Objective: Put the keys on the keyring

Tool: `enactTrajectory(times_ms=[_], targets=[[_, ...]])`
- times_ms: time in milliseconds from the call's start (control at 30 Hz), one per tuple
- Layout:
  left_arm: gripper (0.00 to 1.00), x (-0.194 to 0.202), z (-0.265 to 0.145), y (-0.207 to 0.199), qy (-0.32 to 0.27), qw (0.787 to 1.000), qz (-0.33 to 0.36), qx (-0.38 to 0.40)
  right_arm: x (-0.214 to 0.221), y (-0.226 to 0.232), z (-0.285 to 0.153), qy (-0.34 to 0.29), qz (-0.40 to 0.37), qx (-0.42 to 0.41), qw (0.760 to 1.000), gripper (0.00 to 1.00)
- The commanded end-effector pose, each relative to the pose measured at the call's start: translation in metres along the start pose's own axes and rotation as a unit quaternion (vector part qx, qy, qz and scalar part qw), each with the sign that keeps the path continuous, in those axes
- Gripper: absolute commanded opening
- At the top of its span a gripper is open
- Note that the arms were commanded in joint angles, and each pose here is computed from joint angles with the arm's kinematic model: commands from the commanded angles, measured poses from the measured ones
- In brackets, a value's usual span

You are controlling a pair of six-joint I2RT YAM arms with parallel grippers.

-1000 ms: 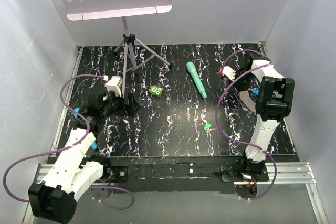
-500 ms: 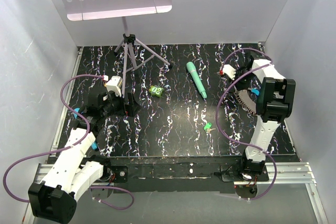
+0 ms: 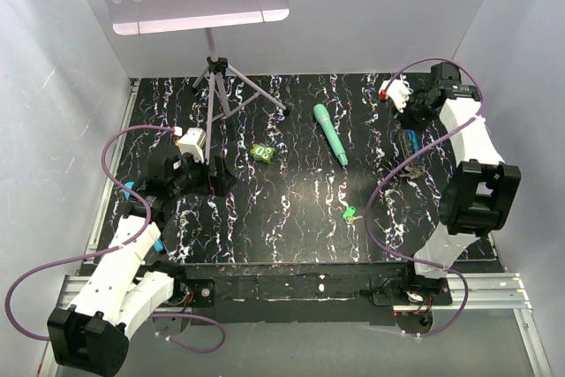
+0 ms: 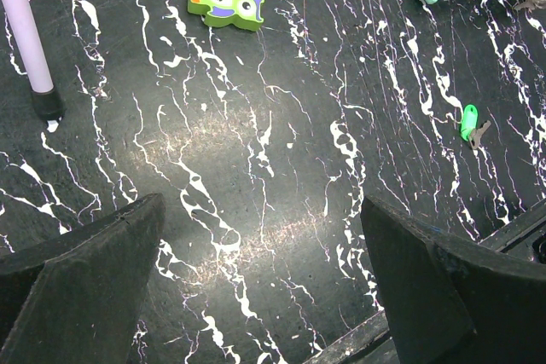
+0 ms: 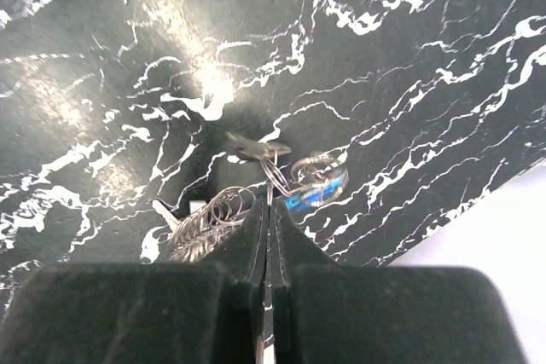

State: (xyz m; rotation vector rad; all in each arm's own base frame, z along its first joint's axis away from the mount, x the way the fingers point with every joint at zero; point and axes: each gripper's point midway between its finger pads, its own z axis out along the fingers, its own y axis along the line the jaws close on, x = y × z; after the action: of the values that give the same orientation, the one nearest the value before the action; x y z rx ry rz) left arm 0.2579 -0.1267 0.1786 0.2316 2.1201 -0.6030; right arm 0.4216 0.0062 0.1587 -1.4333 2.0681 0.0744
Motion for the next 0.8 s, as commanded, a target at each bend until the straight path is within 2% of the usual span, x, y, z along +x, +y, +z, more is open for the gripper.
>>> enactTrajectory(times_ms=[0,200,400,633,767], targets=[[1.00,-0.011,-0.005,-0.004,-0.024,1.000,0.014,0.009,-0.053,-0.005,-0.045,-0.090,0.002,0.038,0.995,0.01],[1.00,-0.016,-0.009,-0.015,-0.039,0.998,0.021,0.038,-0.116,0.017,-0.085,-0.168,-0.027,0.040,0.985,0.01],[1.00,-0.026,-0.019,-0.032,-0.075,0.993,0.039,0.079,-0.184,0.059,-0.121,-0.251,-0.062,-0.006,0.966,0.01],[1.00,-0.036,-0.039,-0.058,-0.122,0.981,0.064,0.139,-0.238,0.127,-0.145,-0.322,-0.108,-0.108,0.934,0.01],[1.00,-0.041,-0.058,-0.077,-0.154,0.968,0.084,0.181,-0.259,0.167,-0.158,-0.364,-0.129,-0.184,0.904,0.01]])
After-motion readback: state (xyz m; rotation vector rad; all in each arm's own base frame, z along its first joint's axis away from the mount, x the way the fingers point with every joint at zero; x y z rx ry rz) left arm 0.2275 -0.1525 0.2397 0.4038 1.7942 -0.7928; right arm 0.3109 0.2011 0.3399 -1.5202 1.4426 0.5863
